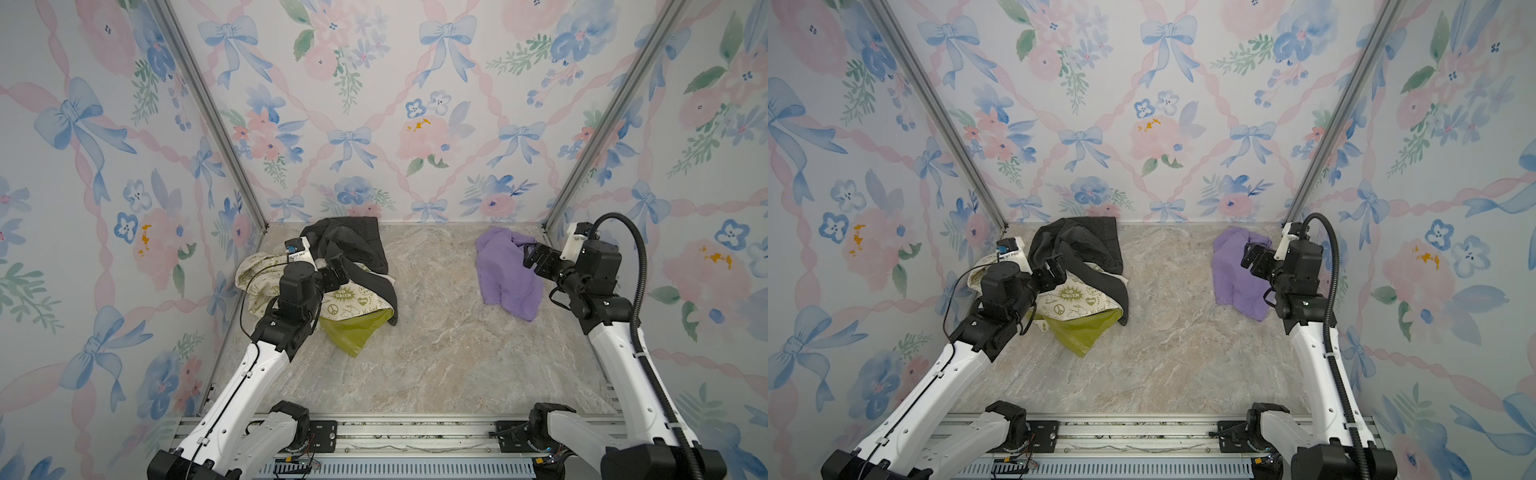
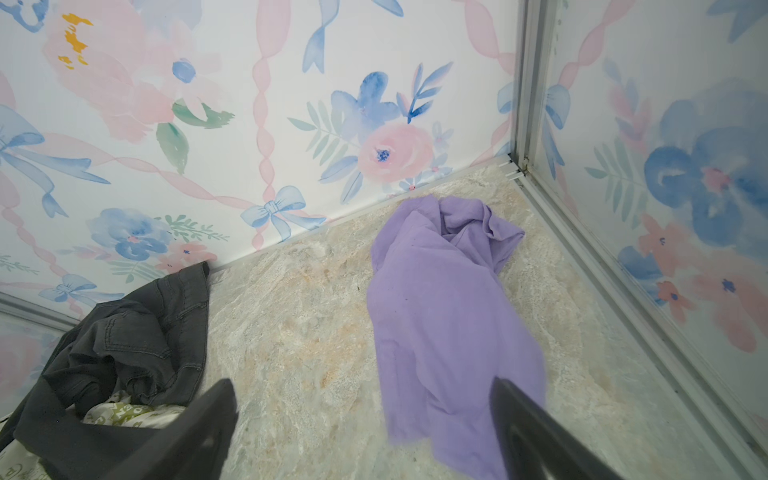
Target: Pick out a specific cloth from the pile
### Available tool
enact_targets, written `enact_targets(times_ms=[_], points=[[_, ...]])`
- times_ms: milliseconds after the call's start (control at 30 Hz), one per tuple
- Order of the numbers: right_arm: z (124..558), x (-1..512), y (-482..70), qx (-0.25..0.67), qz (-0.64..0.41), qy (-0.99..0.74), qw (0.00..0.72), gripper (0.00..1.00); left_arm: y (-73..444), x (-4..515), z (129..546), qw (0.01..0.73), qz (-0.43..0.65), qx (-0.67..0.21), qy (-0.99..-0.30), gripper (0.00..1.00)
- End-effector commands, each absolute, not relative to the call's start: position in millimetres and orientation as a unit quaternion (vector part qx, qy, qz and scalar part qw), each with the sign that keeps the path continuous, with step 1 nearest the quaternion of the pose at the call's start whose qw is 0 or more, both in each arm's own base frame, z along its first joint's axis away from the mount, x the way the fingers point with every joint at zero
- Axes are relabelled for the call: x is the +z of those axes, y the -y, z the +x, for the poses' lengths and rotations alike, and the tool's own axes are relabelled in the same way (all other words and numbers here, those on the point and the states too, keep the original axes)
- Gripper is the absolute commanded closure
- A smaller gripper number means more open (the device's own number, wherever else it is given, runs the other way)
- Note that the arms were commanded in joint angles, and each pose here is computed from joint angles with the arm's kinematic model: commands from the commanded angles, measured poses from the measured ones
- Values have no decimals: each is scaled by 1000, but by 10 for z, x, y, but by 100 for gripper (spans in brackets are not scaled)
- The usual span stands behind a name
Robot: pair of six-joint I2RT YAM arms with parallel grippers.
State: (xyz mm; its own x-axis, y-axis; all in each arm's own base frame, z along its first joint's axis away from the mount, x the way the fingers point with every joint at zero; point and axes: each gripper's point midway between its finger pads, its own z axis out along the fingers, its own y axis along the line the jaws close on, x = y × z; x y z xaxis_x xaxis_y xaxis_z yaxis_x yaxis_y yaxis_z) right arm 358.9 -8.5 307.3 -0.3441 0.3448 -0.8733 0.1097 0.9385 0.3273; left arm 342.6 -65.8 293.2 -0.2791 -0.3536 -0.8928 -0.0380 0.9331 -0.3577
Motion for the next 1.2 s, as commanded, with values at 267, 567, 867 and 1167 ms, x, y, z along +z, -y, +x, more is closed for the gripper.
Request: enact_targets(times_ms=[267,567,867,1167], points=[[3430,2646,62,34,72,-782,618,3,260,2670,3213,695,-97,-24,-712,2],[3426,1632,225,-30,72,-791,606,3,-99,1728,3205,673,-102,59,-730,2],[3839,1233,207,-33,58,-807,586,3,-182,1516,3385,684,-103,61,-719,2],[3959,1004,17,-37,17,-813,580,3,-82,1315,3597,678,-64,49,-730,2]])
